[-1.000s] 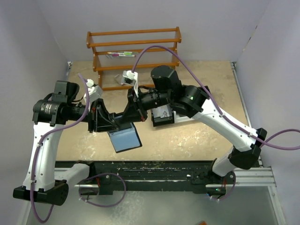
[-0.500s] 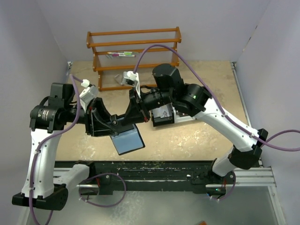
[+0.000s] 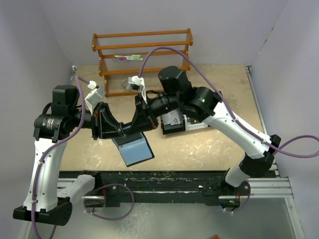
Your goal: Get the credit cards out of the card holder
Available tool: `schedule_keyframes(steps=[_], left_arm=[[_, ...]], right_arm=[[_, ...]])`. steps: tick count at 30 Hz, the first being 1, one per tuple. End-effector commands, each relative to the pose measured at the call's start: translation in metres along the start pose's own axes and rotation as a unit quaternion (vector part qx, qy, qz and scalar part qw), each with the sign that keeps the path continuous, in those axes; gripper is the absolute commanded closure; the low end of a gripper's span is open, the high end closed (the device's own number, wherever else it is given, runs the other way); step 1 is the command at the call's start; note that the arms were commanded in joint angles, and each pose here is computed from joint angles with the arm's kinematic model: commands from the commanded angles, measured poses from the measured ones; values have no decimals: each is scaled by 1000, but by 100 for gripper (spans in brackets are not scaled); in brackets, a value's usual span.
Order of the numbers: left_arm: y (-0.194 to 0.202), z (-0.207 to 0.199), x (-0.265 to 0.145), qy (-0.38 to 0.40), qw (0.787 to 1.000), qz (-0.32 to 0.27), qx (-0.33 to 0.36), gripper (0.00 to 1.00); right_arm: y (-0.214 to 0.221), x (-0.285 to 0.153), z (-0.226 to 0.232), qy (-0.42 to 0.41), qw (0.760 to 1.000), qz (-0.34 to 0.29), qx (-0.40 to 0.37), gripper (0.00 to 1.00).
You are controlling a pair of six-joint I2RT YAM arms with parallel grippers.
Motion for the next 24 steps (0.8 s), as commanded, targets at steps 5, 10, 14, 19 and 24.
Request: schedule_keyframes(steps=[5,10,14,19,24], left_arm=[[-18,-5,0,18,1000,-12,1,100],[-30,-5,0,-9,1000,-18,0,100],[-35,-9,1,-26,999,-31,4,100],[-33,-9,1,-28,999,-36,-6,100],[-31,-7,1,-34,999,-29,-12,54]], right_arm=[[-12,-17,4,-18,997,-77,4,42],[1,-26,9,-75,982,-169,35,35],[-10,-33,14,-87,964,-251,27,43],[-14,-30,13,-95,962,-251,38,89],[-7,-28,7,-60,975,-211,39,100]])
Point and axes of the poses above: each gripper's point midway between its finger pads, its own x axis out along the fingers, its own z axis along the line the jaws close on, y = z × x, the point moved 5 cm from there along -x, back along the fingers, and after that the axes turned 13 degrees about x, right-handed, at the moved point
